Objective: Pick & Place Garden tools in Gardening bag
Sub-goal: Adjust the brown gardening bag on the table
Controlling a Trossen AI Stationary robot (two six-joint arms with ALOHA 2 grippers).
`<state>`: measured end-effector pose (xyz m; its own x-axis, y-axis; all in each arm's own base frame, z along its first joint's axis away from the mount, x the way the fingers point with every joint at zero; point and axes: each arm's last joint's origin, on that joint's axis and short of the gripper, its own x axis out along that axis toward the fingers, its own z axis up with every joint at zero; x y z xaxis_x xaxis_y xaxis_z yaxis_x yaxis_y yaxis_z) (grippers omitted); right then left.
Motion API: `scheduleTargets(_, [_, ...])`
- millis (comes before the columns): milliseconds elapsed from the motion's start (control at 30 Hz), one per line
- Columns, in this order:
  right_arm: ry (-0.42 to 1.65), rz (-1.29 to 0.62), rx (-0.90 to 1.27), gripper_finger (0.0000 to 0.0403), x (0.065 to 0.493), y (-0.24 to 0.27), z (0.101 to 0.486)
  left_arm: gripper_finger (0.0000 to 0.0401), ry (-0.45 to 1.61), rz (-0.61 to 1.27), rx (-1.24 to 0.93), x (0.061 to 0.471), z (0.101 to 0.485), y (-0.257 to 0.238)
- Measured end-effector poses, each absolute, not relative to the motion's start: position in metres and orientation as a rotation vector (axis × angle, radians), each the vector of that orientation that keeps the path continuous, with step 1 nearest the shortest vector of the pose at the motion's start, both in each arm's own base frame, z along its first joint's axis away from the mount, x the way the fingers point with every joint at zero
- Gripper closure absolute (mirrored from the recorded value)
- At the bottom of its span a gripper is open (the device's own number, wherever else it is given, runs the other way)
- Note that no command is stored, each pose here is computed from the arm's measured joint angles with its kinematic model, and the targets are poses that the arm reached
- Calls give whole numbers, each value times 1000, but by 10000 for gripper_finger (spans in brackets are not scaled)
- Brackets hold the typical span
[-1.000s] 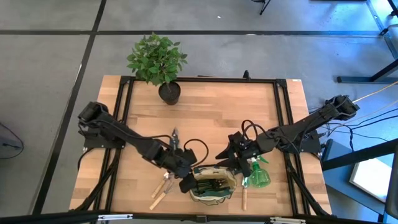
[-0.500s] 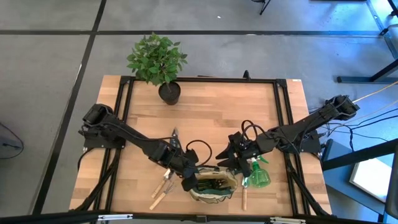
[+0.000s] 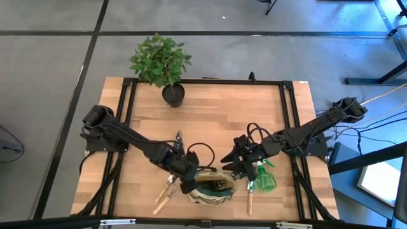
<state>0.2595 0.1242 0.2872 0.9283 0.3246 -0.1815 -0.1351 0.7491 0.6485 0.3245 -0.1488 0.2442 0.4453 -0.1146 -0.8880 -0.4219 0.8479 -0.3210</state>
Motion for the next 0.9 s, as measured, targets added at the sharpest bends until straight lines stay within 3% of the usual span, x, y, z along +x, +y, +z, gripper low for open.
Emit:
scheduleTargets(167, [297,254,678,227,259,124,287,394,1162,225,-516,316,246,-146])
scheduleTargets(333, [310,245,676,227,259,124,285,361,1097,163,-536,319,252,-150])
scheduleTargets(500, [311,244,676,227,259,124,285,306,1040,147,-565,319,262,-150])
scheduleTargets(767, [318,242,673,227,259,124,285,185,976,162,-617,315,277,-144])
scheduleTargets(900, [325,249,673,227,259,124,284,151,898,211,-625,306,294,-136])
